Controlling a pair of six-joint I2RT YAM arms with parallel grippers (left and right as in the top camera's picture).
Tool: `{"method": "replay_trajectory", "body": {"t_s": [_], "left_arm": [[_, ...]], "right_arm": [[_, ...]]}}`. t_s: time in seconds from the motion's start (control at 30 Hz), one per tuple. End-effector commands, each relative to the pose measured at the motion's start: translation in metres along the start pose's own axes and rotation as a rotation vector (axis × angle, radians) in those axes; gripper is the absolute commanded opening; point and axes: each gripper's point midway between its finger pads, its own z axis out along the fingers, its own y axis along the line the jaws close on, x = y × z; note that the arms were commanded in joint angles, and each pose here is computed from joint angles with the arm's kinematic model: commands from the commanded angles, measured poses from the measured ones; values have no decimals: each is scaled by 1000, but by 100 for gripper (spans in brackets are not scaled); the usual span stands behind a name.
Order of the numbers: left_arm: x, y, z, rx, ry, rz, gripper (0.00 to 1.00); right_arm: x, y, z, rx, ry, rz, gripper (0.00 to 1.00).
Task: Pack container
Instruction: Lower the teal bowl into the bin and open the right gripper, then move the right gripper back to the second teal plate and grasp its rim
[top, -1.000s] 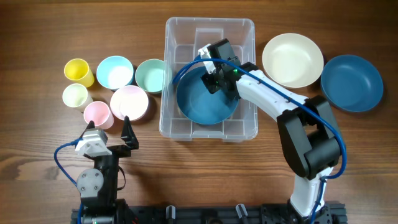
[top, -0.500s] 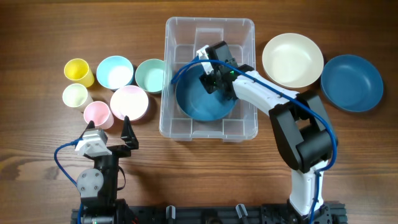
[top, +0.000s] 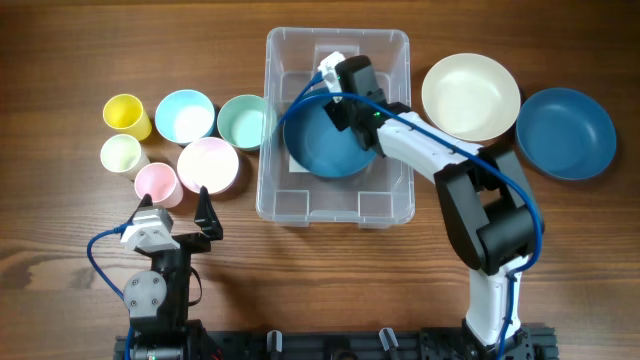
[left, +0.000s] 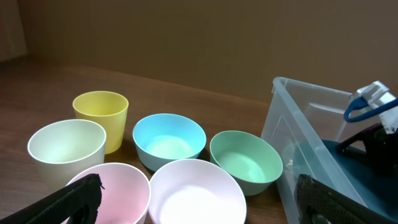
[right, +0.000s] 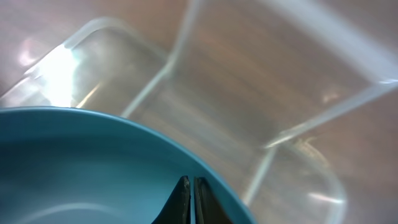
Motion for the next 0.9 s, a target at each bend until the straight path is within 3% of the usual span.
{"method": "replay_trajectory", "body": {"t_s": [0.0, 0.27, 0.43, 0.7, 0.87], "left_arm": [[3, -2, 0, 15, 2, 20, 100], [3, -2, 0, 15, 2, 20, 100], [3, -2, 0, 15, 2, 20, 100], [3, -2, 0, 15, 2, 20, 100], [3, -2, 0, 15, 2, 20, 100]], "right_arm": [[7, -29, 9, 74, 1, 18, 4], [-6, -74, 8, 155, -72, 58, 4], [-47, -72, -13, 157, -157, 47, 11], [-139, -87, -109, 202, -393, 59, 13], [-141, -150, -181, 464, -388, 166, 15]]}}
